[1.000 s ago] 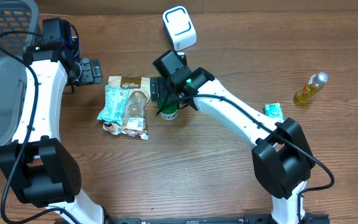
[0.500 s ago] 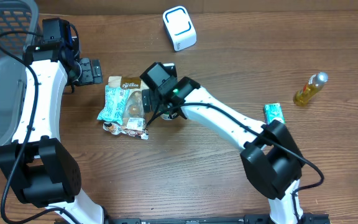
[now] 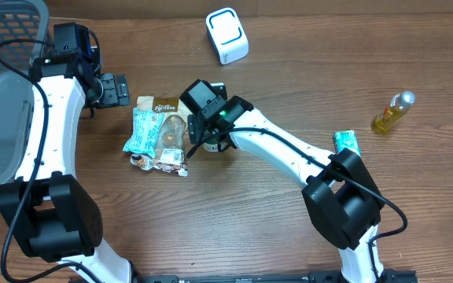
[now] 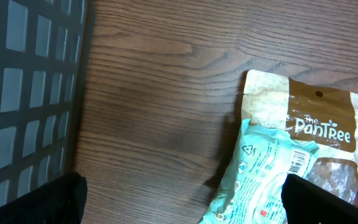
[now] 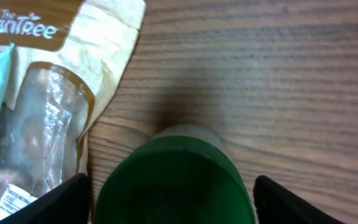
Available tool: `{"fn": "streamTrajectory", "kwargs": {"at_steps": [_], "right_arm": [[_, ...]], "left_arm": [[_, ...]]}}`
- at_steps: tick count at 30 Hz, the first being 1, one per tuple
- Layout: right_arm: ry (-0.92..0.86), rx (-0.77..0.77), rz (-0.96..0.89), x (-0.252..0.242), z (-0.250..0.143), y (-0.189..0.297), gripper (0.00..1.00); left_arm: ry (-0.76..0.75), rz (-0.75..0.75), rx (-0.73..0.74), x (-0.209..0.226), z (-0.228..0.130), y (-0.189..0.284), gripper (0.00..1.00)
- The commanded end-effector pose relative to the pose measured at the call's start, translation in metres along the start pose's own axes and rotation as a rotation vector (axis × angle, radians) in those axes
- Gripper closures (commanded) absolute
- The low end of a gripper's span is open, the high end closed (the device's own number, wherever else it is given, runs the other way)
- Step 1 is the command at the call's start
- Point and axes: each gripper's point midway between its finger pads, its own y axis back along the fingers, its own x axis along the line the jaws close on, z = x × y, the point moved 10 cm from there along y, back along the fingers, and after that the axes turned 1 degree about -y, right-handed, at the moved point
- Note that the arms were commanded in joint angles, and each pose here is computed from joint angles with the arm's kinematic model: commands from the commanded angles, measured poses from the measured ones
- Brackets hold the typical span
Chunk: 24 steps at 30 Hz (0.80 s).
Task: Scan the item barcode
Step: 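Move the right gripper over the green-lidded jar and lower it, then close the right gripper around the green-lidded jar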
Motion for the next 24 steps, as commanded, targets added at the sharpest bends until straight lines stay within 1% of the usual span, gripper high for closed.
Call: {"fn": "streamTrajectory", "kwargs": {"at_steps": [1,8,16,20,21,23,24], "right_arm": [[-0.012,-0.014,-0.010,-0.002,0.006,0.005,0.24],[-0.019,0.060,-0.074,-0.018,0.001,0.004,0.28],[-0.041,0.148,-0.149,-0.041,-0.004,0.005,0.28],[-0.043,0.155,-0.158,-0.043,-0.004,0.005,0.21],[-0.041,0.145,-0.155,-0.043,-0.002,0.004,0.18],[-0.046,0.117,-0.139,-0.041,0.002,0.003,0.05],[-0.052,0.101,-0.129,-0.041,0.005,0.003,0.01]], "left_arm": [[-0.022,-0.009,-0.037,-0.002,0.004,0.012,0.00],[-0.022,-0.009,-0.037,-0.002,0.004,0.012,0.01],[-0.022,-0.009,-0.037,-0.002,0.004,0.012,0.00],[-0.022,-0.009,-0.037,-0.002,0.004,0.012,0.00],[-0.022,-0.009,-0.037,-0.002,0.004,0.012,0.01],[-0.022,-0.009,-0.037,-0.002,0.004,0.012,0.00],[-0.022,-0.009,-0.037,-0.002,0.004,0.012,0.01]]}}
